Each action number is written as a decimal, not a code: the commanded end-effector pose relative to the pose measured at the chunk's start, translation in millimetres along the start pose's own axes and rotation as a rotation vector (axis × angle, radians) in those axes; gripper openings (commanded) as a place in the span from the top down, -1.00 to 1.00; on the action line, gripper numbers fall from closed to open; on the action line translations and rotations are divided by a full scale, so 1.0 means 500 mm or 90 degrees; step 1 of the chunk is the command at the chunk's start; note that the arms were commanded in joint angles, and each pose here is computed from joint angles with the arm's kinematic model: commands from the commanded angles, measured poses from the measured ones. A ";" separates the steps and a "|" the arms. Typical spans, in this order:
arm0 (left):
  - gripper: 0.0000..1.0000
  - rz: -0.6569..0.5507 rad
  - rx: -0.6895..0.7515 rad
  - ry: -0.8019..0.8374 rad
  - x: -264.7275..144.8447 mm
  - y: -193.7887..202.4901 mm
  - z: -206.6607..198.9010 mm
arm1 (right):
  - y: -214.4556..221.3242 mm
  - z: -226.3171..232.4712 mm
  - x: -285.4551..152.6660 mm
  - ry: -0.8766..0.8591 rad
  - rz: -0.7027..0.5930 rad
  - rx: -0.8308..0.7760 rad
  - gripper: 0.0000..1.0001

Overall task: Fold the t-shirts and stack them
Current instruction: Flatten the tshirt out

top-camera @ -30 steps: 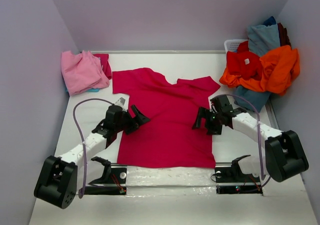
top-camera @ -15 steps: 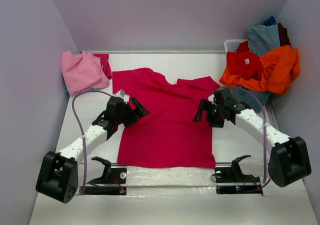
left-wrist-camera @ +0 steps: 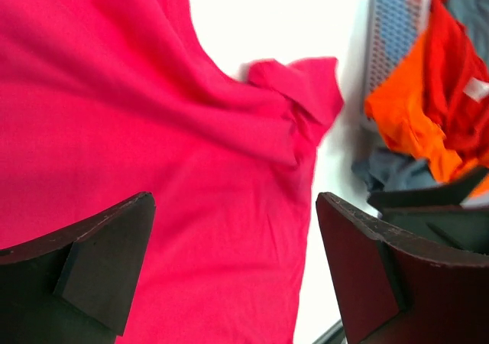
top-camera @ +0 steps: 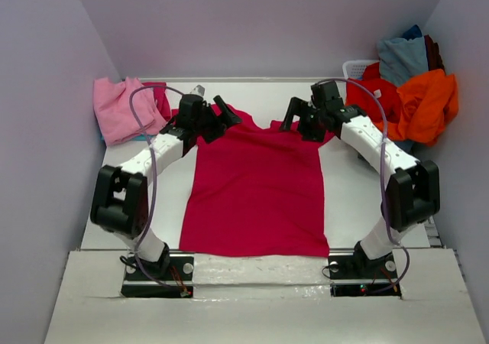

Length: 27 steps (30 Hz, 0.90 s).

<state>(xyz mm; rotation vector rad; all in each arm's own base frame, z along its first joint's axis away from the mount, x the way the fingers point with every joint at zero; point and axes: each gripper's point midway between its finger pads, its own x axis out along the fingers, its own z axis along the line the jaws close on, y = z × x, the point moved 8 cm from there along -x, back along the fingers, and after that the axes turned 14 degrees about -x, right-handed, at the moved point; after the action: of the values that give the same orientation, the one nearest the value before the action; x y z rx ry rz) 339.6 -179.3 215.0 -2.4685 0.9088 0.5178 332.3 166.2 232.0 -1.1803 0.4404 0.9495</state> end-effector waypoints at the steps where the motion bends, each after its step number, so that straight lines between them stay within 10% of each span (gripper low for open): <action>1: -0.98 0.013 -0.030 -0.014 0.078 -0.064 0.001 | -0.074 0.020 0.034 -0.008 -0.026 -0.022 -1.00; 14: -0.98 0.021 0.025 -0.084 0.152 -0.191 -0.025 | -0.155 -0.078 0.088 0.008 -0.026 0.050 -0.94; 27: -0.98 0.068 -0.014 -0.057 0.079 0.018 0.127 | 0.099 -0.060 0.098 -0.050 0.103 0.051 -0.75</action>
<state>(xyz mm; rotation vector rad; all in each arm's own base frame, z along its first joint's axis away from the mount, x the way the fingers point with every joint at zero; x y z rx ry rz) 367.1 -163.2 140.7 -2.3702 0.9975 0.8144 350.3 147.9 160.6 -1.0242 0.5749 1.0566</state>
